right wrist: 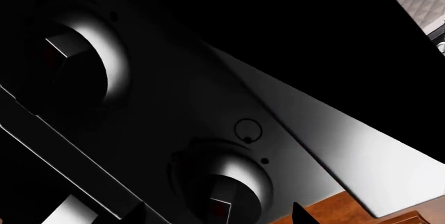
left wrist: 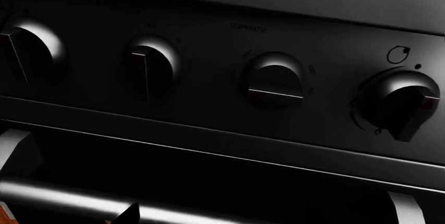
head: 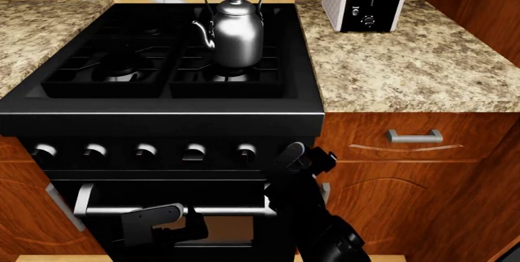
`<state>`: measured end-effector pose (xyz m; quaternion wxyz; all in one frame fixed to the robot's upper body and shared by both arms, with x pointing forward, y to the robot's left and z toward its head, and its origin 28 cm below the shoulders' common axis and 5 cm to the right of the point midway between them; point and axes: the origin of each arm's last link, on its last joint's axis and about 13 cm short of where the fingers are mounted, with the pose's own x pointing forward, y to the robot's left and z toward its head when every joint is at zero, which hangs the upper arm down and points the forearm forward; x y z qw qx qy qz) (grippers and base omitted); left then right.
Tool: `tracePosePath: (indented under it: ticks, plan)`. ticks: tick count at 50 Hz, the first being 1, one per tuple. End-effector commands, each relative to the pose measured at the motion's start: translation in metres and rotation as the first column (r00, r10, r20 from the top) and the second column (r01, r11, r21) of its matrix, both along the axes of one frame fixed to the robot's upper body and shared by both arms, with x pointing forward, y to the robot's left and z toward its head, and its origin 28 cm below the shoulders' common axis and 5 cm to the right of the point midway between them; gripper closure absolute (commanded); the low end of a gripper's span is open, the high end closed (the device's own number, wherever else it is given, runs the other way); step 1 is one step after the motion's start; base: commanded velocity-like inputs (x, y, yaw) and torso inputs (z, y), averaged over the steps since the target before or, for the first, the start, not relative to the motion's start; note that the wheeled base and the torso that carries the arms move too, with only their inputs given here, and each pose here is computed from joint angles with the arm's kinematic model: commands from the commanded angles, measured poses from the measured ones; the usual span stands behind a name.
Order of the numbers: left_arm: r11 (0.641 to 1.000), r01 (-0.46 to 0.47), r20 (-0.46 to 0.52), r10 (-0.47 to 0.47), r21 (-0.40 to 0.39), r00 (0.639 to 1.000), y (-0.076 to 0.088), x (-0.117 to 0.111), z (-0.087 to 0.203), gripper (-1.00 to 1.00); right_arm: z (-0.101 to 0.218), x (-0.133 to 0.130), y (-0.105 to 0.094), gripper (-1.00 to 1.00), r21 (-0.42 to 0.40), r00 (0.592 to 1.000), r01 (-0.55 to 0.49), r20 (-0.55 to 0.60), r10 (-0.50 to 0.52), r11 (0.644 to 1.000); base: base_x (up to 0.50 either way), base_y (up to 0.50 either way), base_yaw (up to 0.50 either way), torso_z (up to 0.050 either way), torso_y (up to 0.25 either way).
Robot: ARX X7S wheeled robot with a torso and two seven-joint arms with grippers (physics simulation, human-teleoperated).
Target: Turn off the front right burner of the stove.
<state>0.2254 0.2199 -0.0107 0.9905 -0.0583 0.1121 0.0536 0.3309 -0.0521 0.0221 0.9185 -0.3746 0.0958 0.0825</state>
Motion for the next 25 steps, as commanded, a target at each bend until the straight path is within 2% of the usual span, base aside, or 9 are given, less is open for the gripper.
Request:
tracePosePath:
  ticks: [1, 8, 13, 25]
  plan:
    - [1.000, -0.008, -0.017, 0.008, -0.004, 1.000, 0.0007, 0.0014, -0.0030, -1.00, -0.0017, 0.0047, 0.0012, -1.00, -0.002, 1.000, 0.001, 0.000, -0.001, 1.000, 0.00, 0.00, 0.00, 0.000, 0.000]
    - [1.000, -0.011, -0.018, 0.011, -0.004, 1.000, 0.0010, 0.0021, -0.0032, -1.00, -0.0030, 0.0055, 0.0003, -1.00, -0.016, 1.000, 0.012, -0.008, -0.012, 1.000, 0.00, 0.00, 0.00, 0.000, 0.000]
    - [1.000, -0.013, -0.019, 0.013, -0.004, 1.000, 0.0012, 0.0022, -0.0035, -1.00, -0.0035, 0.0066, -0.0016, -1.00, -0.084, 1.000, 0.027, -0.007, -0.028, 0.996, 0.00, 0.00, 0.00, 0.000, 0.000]
    - [1.000, -0.024, -0.023, 0.024, -0.014, 0.999, 0.0024, 0.0037, -0.0030, -1.00, -0.0049, 0.0076, -0.0007, -1.00, -0.142, 1.000, 0.017, -0.019, -0.020, 0.990, 0.00, 0.00, 0.00, 0.000, 0.000]
